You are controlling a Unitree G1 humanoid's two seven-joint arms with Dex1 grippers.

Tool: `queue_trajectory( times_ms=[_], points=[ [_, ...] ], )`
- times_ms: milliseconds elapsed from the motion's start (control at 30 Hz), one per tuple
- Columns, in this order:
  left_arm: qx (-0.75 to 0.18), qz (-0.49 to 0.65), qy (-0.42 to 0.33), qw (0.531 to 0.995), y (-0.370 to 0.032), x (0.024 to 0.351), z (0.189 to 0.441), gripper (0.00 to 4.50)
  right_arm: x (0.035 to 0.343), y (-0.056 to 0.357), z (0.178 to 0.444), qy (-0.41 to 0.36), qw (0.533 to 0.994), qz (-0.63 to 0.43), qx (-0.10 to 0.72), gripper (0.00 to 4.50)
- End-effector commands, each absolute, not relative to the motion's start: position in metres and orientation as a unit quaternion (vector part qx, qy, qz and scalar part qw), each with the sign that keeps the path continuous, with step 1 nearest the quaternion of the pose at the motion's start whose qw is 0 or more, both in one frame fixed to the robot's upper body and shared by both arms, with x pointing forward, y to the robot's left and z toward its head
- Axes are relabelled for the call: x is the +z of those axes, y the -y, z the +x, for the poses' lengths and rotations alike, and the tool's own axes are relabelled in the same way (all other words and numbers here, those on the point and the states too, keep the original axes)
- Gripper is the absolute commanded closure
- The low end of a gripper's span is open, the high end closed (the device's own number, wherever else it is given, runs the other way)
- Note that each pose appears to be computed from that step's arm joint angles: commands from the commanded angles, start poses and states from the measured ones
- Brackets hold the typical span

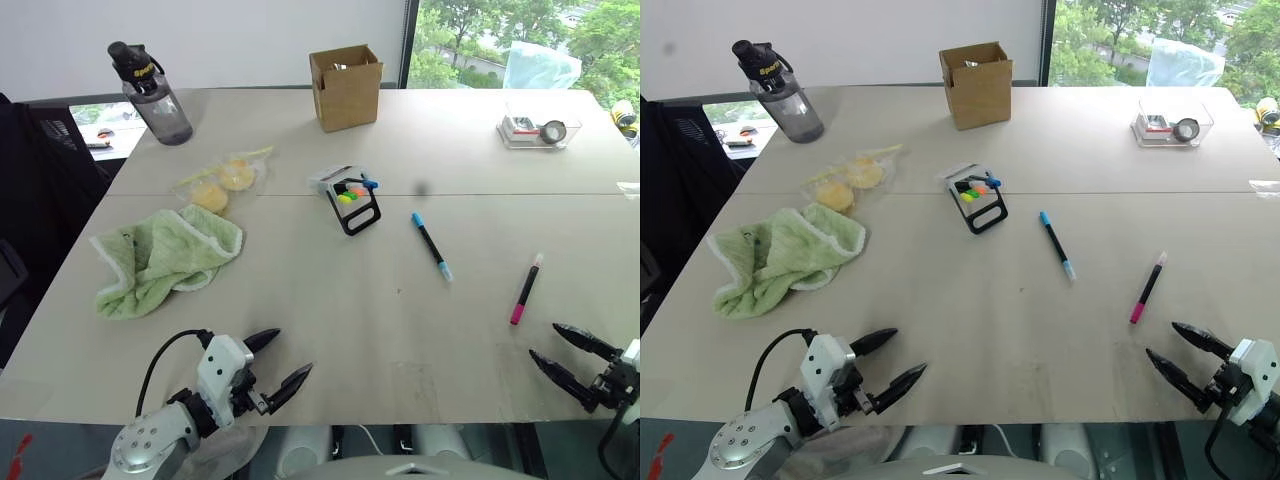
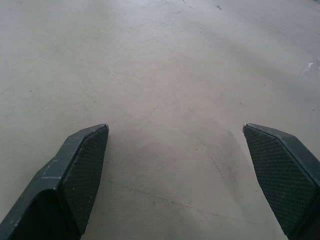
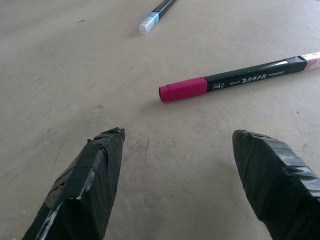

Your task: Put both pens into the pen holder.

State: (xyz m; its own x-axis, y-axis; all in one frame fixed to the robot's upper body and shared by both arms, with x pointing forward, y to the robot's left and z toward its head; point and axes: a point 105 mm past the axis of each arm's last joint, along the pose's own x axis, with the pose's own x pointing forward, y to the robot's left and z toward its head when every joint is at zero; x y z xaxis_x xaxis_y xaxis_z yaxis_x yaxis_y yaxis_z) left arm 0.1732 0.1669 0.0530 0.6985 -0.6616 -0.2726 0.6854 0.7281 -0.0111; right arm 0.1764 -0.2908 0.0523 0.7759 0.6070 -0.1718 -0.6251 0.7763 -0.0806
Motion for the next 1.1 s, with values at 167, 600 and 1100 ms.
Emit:
queue_trajectory(
  times_ms=[167, 600, 1100],
  points=[
    [-0.371, 0.054, -0.117, 0.919, -0.168, 0.050, 0.173, 0.05, 0.064, 0.296, 0.183, -0.056, 0.946, -0.077, 0.310, 0.82],
    [-0.377, 0.057, -0.111, 0.918, -0.171, 0.047, 0.171, 0.05, 0.059, 0.289, 0.184, -0.055, 0.952, -0.076, 0.292, 0.82],
    [-0.426, 0.090, -0.074, 0.897, -0.174, 0.076, 0.190, 0.05, 0.043, 0.242, 0.198, -0.065, 0.988, -0.034, 0.137, 0.82]
  ],
)
